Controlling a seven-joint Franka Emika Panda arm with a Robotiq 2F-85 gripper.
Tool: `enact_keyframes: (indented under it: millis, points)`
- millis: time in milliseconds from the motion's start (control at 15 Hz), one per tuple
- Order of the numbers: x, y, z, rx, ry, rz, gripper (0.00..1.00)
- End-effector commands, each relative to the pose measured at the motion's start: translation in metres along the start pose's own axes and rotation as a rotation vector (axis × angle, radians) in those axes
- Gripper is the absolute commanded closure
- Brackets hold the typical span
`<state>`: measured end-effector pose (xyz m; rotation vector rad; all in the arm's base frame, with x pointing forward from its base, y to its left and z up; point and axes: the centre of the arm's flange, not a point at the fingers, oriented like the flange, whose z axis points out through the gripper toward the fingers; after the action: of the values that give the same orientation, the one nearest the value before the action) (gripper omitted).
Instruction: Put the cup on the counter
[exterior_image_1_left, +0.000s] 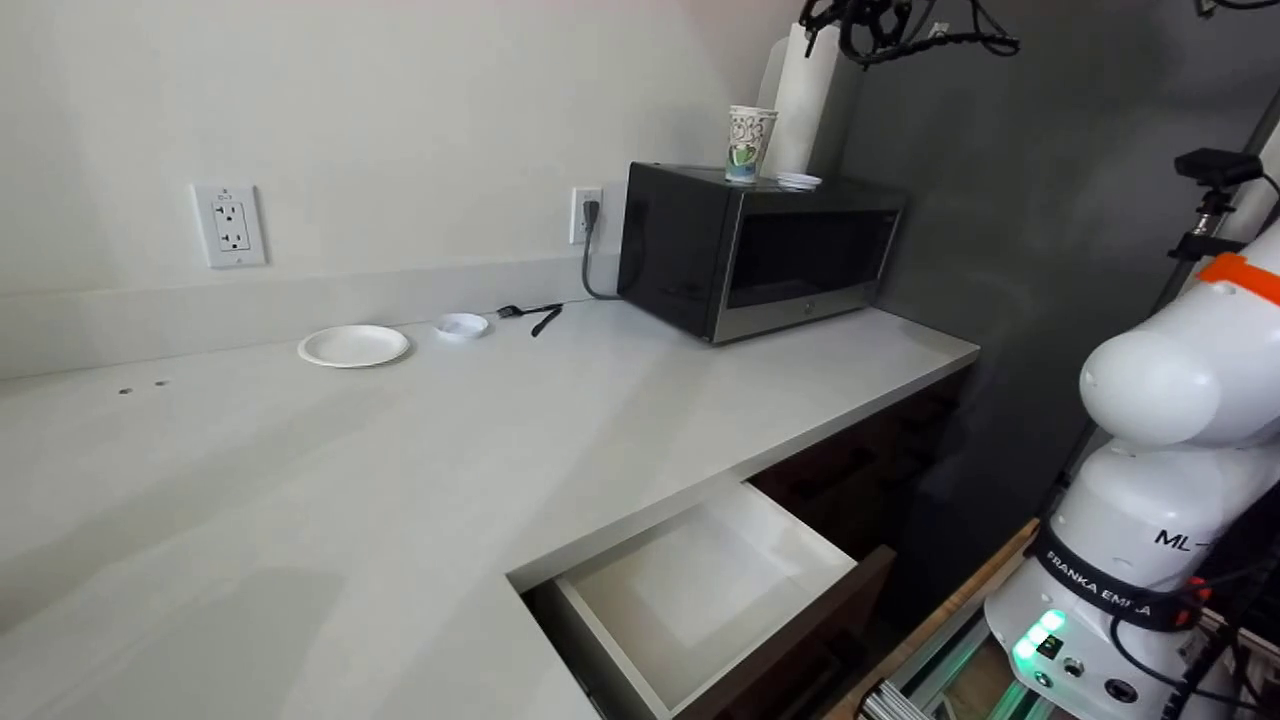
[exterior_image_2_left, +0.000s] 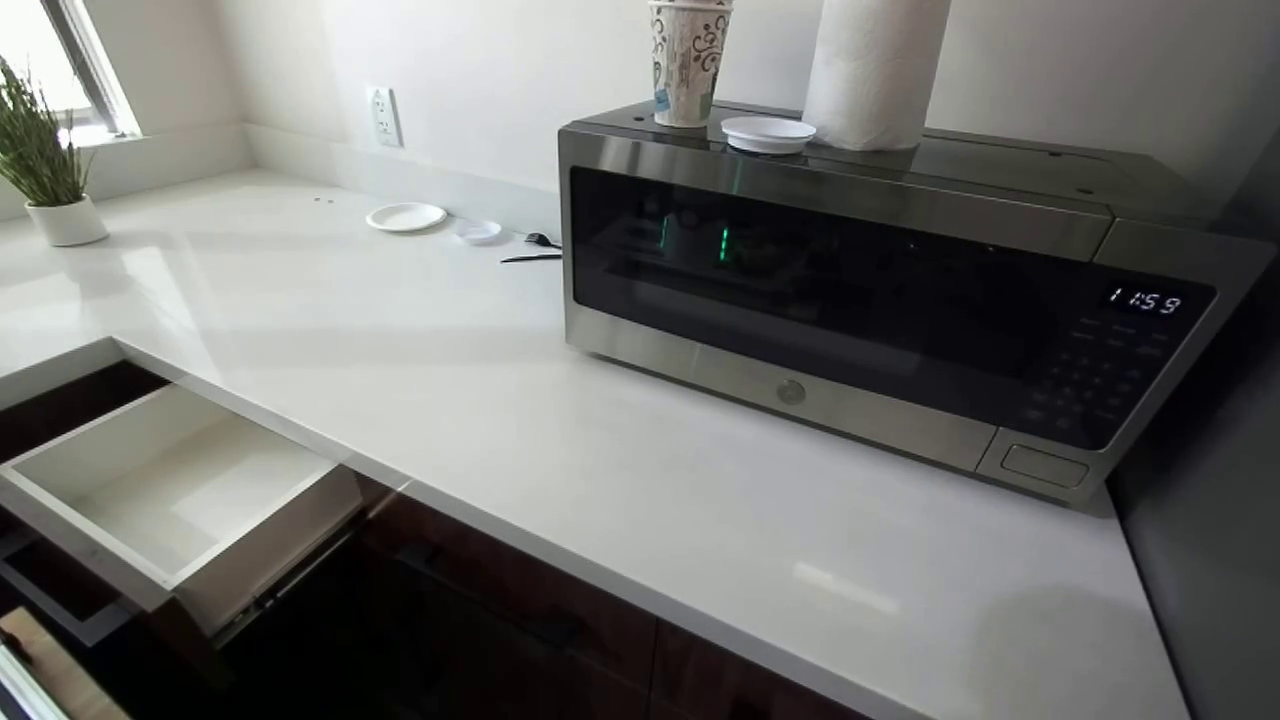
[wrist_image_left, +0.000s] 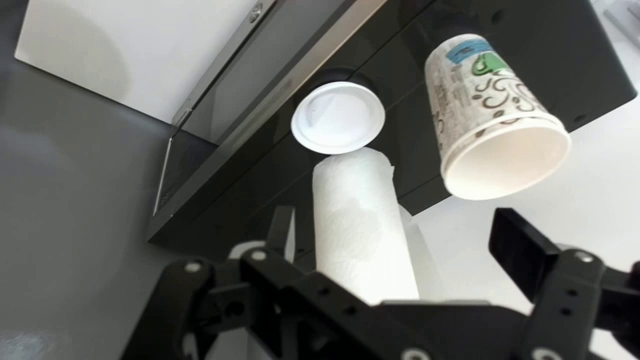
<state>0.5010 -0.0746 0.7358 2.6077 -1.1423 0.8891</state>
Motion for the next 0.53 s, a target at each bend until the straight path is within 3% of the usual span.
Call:
enact_keyframes:
  millis: [0,67,133,467]
  points:
    - [0.032,-0.053,0.012,0.017,-0.083,0.024,0.00]
    - [0.034,-0.061,0.021,0.043,-0.106,0.003,0.00]
    - [0.009,-0.038,0.014,0.025,-0.053,-0.002,0.00]
    - [0.011,-0.038,0.022,0.022,-0.044,0.003,0.00]
